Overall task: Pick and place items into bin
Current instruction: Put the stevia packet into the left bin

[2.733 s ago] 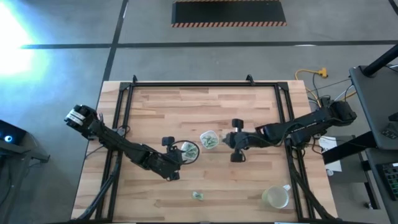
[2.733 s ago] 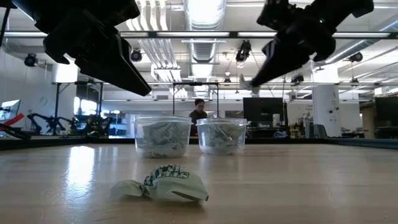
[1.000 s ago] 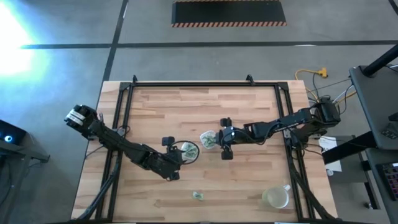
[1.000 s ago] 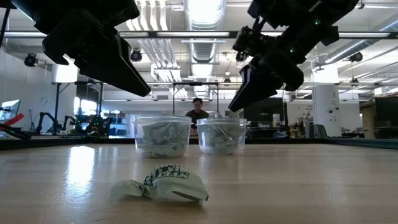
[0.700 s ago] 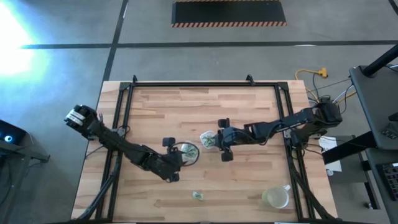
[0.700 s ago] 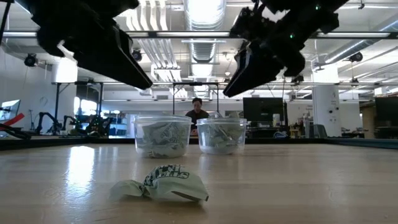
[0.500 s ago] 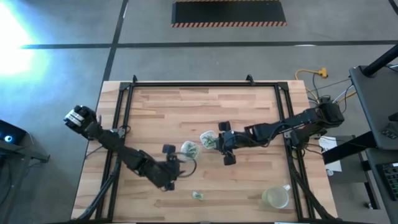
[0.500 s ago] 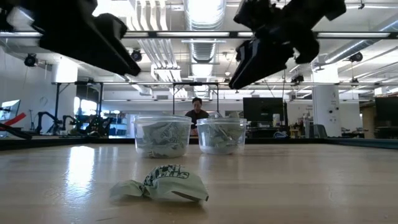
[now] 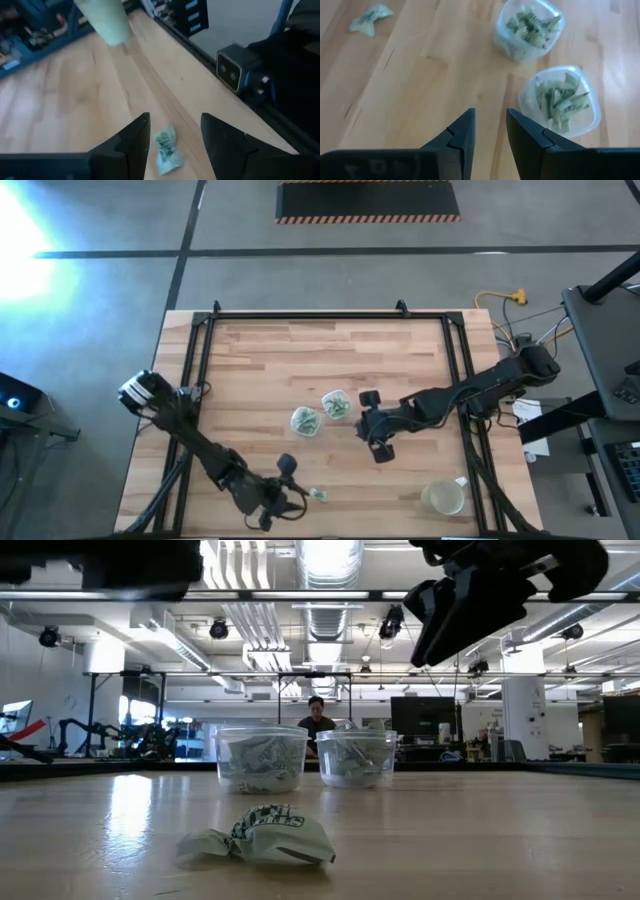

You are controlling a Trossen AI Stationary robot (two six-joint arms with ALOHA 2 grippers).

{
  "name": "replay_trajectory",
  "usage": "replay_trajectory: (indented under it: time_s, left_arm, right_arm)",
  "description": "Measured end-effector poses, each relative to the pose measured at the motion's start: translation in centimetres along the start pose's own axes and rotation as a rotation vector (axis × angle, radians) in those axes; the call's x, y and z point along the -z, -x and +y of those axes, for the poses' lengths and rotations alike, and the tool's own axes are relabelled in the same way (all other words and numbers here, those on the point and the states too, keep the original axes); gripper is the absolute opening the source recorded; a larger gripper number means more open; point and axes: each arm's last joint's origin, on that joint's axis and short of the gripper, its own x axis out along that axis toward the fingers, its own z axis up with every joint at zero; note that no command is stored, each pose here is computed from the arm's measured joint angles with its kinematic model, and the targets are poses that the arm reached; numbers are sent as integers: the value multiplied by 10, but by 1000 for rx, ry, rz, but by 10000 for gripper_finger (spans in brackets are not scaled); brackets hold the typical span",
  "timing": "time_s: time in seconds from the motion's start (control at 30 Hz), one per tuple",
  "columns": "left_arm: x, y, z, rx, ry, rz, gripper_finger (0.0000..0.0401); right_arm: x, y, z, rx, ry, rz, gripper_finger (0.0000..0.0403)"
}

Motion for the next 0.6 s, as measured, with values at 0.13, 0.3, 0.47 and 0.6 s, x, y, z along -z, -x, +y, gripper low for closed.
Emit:
replay_trajectory:
  time_s: [0.13, 0.3, 0.47, 0.6]
  left_arm:
    - [14, -21, -3, -15, 45, 53, 160]
    - [22, -45, 0, -48, 156, 73, 160]
    - [23, -53, 6, -60, 230, 89, 160]
    - [29, -54, 8, -47, 297, 119, 160]
  right_arm:
    - [1, 4, 5, -10, 3, 4, 93]
    - [1, 5, 6, -13, 5, 3, 83]
    - [2, 5, 6, -12, 4, 4, 74]
    - [2, 4, 6, -12, -11, 6, 69]
